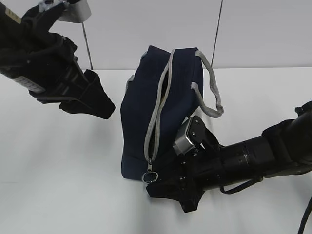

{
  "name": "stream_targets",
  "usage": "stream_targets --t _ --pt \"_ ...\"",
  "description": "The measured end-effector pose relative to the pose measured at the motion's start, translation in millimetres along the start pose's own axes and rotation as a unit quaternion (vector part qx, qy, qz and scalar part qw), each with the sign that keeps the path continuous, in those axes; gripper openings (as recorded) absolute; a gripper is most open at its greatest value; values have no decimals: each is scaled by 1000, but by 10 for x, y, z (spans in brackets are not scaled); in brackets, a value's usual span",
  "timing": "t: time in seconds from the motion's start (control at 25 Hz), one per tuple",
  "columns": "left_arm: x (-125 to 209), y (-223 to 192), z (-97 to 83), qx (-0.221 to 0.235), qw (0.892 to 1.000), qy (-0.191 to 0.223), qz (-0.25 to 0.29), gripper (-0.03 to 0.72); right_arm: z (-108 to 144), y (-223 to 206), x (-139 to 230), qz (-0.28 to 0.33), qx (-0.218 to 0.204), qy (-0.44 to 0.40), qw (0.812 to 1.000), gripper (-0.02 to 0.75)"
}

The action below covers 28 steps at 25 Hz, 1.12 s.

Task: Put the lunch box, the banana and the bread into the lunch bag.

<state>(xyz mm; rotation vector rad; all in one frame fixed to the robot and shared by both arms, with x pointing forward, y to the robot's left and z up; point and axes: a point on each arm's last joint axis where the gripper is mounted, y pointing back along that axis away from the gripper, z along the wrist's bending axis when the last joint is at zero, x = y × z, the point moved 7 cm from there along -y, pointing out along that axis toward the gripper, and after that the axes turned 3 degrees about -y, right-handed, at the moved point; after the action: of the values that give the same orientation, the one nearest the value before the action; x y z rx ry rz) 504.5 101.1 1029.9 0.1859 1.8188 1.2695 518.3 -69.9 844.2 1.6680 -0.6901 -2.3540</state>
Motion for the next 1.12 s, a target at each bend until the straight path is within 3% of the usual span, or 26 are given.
stream_targets --t 0.56,1.12 --pt "2 0 0 0 1000 0 1 414 -23 10 183 57 10 -43 997 274" --pt "3 0 -1 0 1000 0 1 414 126 75 29 44 -23 -34 998 281"
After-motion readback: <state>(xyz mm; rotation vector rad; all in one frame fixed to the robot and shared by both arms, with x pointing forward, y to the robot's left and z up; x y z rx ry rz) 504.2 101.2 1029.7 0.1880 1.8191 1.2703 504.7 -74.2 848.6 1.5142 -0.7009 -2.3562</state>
